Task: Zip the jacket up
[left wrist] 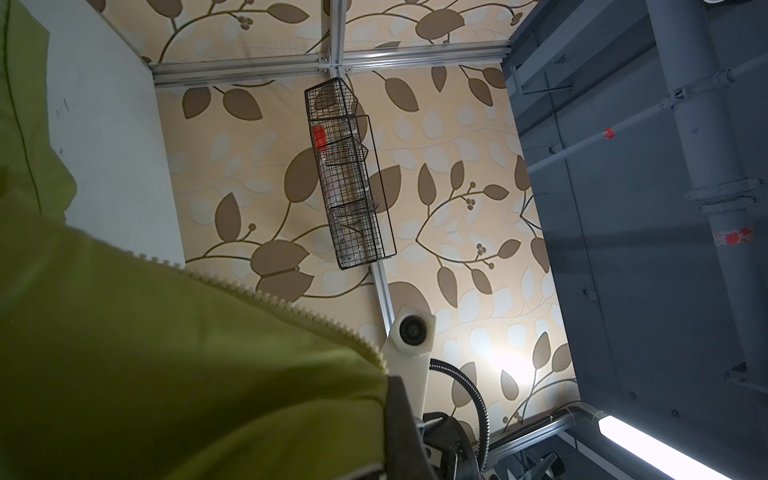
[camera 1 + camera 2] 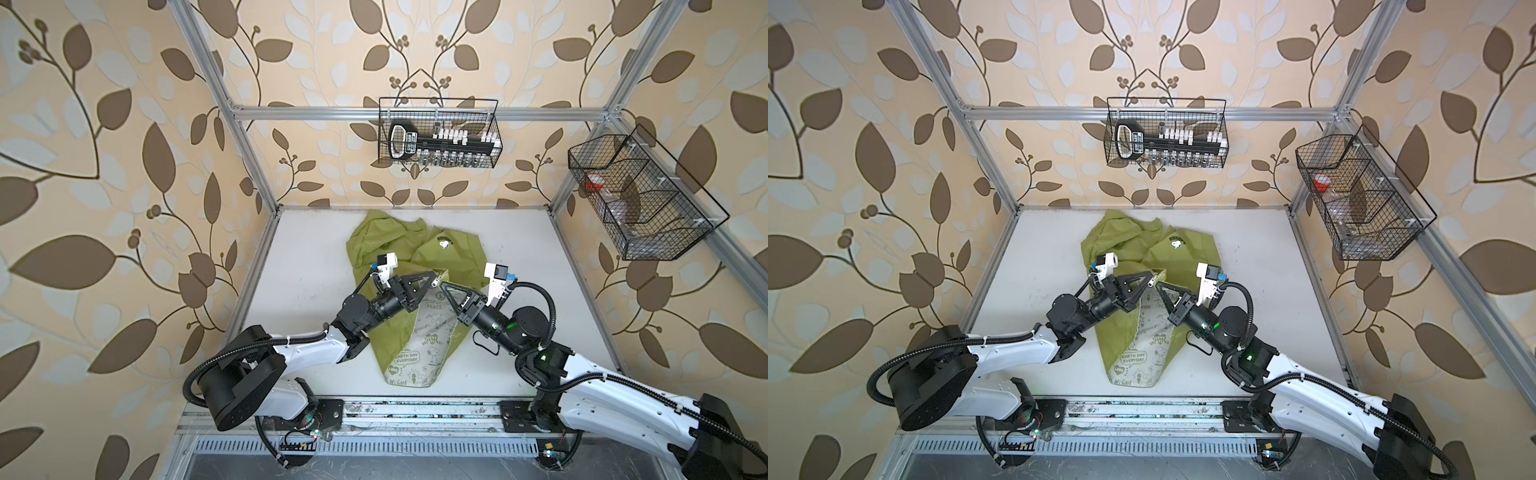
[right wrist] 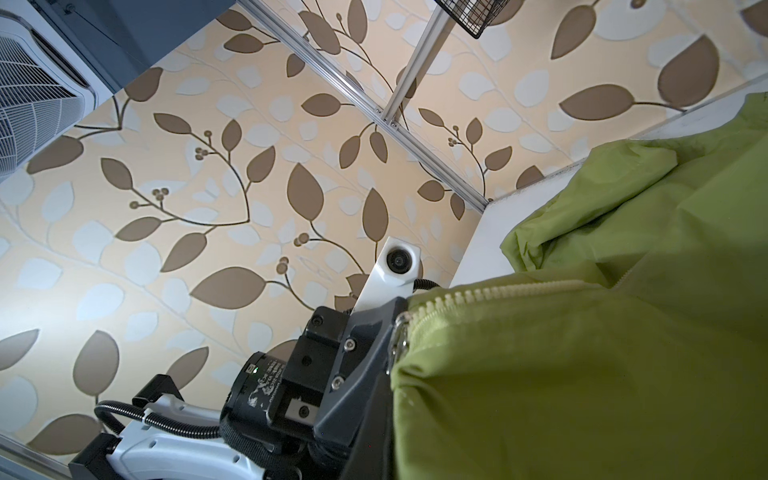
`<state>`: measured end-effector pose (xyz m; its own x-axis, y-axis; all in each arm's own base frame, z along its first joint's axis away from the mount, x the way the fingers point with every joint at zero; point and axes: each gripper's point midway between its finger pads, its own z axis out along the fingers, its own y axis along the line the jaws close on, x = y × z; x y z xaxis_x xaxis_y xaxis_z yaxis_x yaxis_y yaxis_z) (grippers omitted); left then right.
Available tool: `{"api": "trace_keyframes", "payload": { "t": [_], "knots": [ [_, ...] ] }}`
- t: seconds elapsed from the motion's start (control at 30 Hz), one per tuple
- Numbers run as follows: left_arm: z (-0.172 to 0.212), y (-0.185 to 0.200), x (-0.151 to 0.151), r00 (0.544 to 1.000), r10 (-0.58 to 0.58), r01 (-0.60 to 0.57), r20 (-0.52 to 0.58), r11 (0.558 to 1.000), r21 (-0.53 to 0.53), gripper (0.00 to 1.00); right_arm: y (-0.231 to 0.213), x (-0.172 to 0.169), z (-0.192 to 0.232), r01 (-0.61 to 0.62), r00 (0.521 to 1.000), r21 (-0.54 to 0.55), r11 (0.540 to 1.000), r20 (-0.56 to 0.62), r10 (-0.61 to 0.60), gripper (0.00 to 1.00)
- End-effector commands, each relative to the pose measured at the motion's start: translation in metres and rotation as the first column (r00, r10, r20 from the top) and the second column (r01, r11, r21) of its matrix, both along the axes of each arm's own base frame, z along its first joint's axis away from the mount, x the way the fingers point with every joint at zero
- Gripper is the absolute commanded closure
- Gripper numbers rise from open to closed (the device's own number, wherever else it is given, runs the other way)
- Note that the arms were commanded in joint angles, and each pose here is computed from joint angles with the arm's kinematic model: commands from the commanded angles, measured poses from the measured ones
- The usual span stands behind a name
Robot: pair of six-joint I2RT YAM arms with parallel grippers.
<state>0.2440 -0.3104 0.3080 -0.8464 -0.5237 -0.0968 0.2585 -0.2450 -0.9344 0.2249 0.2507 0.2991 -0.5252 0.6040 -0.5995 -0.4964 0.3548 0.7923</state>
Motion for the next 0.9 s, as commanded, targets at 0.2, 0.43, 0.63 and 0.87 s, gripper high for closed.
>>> {"api": "trace_keyframes", "payload": {
  "t": [0.2,0.43,0.63,0.87],
  "knots": [
    [0.028,0.011,-0.003,0.996,0.034,-0.027,0.083,0.996,-0.085,1.00,0.013,-0.020,-0.039,-0.115,0.991,-0.058,0.992,-0.083,0.110,0.61],
    [0.018,0.016,0.000,0.996,0.059,-0.054,0.068,0.996,-0.071,1.00,0.016,-0.044,-0.063,-0.184,0.977,-0.147,0.972,-0.132,0.165,0.47],
    [-0.005,0.031,0.008,0.994,0.112,-0.111,0.020,0.993,-0.033,1.00,-0.005,-0.057,-0.107,-0.225,0.960,-0.419,0.880,-0.248,0.127,0.33],
    [-0.031,0.039,0.011,0.990,0.138,-0.138,-0.017,0.990,0.033,1.00,-0.063,-0.060,-0.171,-0.248,0.853,-0.662,0.707,-0.496,-0.164,0.20]
  ]
}}
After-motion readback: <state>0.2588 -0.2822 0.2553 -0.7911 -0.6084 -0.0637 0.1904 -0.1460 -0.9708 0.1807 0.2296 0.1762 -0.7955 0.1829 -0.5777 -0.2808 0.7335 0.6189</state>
